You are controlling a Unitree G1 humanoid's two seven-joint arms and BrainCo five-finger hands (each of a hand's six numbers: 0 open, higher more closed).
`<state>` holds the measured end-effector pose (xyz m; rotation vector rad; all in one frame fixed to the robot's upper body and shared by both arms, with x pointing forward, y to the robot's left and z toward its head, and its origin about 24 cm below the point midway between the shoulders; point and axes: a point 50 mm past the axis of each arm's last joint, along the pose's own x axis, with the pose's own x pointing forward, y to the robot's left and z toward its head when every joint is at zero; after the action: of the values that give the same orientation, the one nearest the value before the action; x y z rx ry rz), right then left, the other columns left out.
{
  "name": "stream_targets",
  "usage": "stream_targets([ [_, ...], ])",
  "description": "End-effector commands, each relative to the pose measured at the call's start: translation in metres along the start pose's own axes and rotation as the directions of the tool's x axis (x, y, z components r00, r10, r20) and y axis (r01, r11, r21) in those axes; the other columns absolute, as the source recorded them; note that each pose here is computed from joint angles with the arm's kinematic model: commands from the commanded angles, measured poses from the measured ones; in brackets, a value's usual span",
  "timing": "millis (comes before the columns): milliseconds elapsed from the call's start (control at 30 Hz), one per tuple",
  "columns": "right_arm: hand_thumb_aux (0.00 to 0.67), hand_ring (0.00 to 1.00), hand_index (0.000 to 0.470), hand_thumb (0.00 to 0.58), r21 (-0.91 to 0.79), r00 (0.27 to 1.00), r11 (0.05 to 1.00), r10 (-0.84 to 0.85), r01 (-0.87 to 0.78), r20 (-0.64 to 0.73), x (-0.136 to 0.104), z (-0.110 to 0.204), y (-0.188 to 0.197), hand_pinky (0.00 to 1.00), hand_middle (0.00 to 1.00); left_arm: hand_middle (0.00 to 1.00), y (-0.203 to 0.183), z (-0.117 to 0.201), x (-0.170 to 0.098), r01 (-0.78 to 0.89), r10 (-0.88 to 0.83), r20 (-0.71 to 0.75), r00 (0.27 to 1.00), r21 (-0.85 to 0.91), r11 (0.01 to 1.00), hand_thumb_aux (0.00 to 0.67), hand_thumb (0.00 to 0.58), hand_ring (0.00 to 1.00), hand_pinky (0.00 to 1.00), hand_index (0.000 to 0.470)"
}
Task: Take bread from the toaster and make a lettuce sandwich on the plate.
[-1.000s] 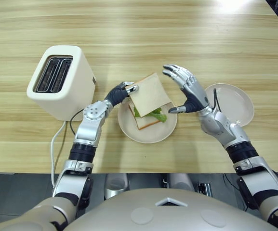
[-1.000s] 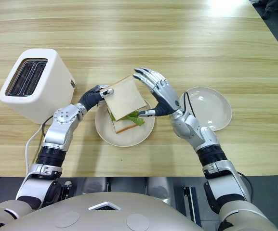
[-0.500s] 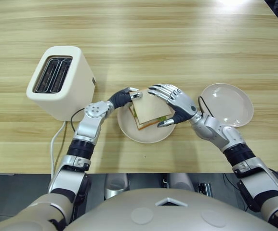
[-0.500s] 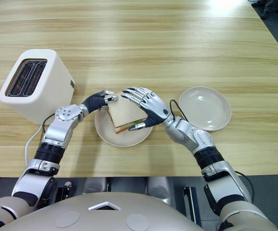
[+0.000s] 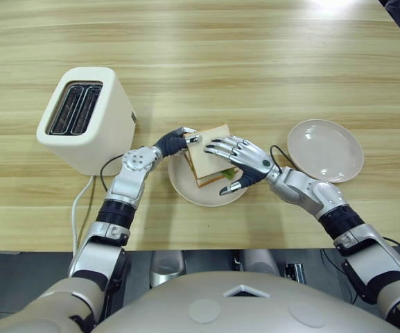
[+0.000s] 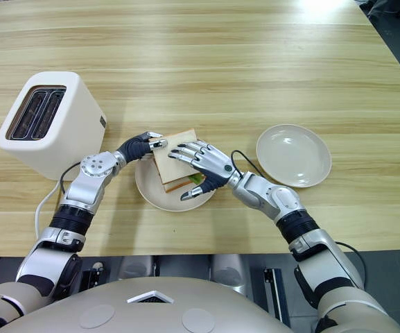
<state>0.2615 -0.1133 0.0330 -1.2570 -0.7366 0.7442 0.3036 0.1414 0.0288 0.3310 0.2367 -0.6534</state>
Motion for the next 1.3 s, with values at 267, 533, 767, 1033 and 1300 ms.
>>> stream_targets([
  [267, 0.000, 0.14, 0.000, 0.000, -0.018, 0.948, 0.949, 0.315, -0.315, 0.055, 0.003, 0.014, 0.040, 0.14, 0.14, 1.00, -0.010, -0.001, 0.005, 0.032, -0.032, -0.010, 0.999, 0.064, 0.997, 0.670, 0.580, 1.00, 1.00, 0.460],
  [533, 0.000, 0.14, 0.000, 0.000, 0.017, 0.903, 0.903, 0.428, -0.429, 0.040, -0.012, 0.011, 0.050, 0.14, 0.14, 1.00, -0.001, 0.006, 0.004, -0.118, 0.119, 0.015, 0.993, 0.271, 0.955, 0.000, 0.000, 1.00, 1.00, 0.000],
  [767, 0.000, 0.13, 0.000, 0.000, 0.079, 0.913, 0.910, 0.406, -0.407, 0.030, -0.017, 0.008, 0.045, 0.13, 0.13, 1.00, 0.034, 0.038, -0.009, -0.405, 0.401, 0.177, 0.899, 0.686, 0.604, 0.000, 0.000, 1.00, 1.00, 0.000],
  [1033, 0.000, 0.13, 0.000, 0.000, 0.140, 0.920, 0.910, 0.390, -0.390, 0.023, -0.020, 0.008, 0.045, 0.13, 0.13, 1.00, 0.067, 0.086, -0.047, -0.578, 0.582, 0.487, 0.651, 0.815, -0.036, 0.000, 0.000, 1.00, 1.00, 0.000],
  [1300, 0.000, 0.13, 0.000, 0.000, 0.215, 0.997, 0.974, 0.071, -0.076, 0.028, -0.004, 0.006, 0.008, 0.13, 0.13, 1.00, 0.061, 0.094, -0.060, -0.689, 0.596, 0.545, 0.590, 0.725, 0.018, 0.000, 0.000, 1.00, 1.00, 0.000],
])
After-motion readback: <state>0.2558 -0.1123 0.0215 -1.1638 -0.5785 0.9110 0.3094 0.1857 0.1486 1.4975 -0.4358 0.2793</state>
